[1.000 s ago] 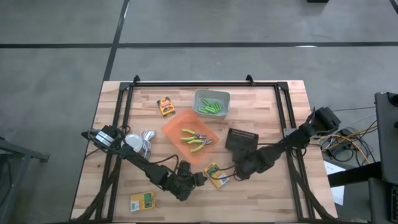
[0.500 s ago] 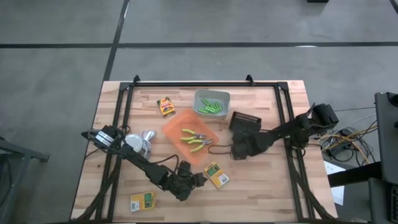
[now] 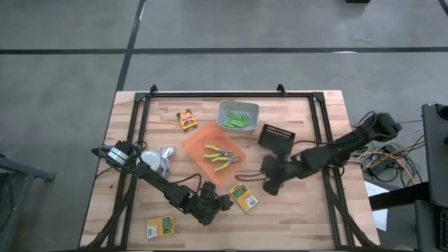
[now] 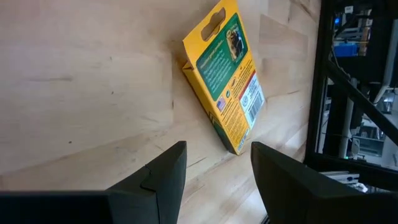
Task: Pick & Place School Supplies
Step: Put the yellow crayon box into the black bin
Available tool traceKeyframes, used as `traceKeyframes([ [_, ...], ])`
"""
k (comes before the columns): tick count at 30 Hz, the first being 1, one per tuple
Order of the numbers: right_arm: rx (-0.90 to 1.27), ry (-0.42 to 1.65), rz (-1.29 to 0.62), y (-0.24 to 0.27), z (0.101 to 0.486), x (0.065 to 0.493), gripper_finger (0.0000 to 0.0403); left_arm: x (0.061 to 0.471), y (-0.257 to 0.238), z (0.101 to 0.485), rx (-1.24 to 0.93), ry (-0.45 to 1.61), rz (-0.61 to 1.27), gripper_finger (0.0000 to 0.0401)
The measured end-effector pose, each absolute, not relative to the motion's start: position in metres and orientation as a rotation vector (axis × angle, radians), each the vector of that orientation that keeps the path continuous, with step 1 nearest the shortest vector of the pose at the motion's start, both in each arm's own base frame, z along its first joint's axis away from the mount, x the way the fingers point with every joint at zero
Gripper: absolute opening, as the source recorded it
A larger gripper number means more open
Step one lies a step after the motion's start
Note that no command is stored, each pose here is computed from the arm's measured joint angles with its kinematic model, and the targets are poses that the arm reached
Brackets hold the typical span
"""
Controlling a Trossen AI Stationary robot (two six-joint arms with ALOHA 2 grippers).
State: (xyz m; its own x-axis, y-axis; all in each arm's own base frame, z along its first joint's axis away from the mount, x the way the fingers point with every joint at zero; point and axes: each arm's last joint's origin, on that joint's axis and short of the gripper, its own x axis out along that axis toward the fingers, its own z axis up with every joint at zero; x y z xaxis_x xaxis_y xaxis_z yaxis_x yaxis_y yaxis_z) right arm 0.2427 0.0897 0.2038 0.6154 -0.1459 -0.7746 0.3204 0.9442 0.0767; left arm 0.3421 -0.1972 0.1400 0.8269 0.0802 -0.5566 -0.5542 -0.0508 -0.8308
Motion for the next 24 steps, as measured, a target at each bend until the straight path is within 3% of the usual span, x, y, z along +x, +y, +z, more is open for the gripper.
traceKeyframes([
  [7,0.248,0.646,-0.095,0.113,0.194,0.24,0.0018,0.346,-0.194,0.143,-1.556,0.338,0.535,0.0186],
  [24,0.235,0.742,-0.054,0.136,0.141,0.267,0.0018,0.351,-0.183,0.143,-1.518,0.298,0.564,0.0186],
])
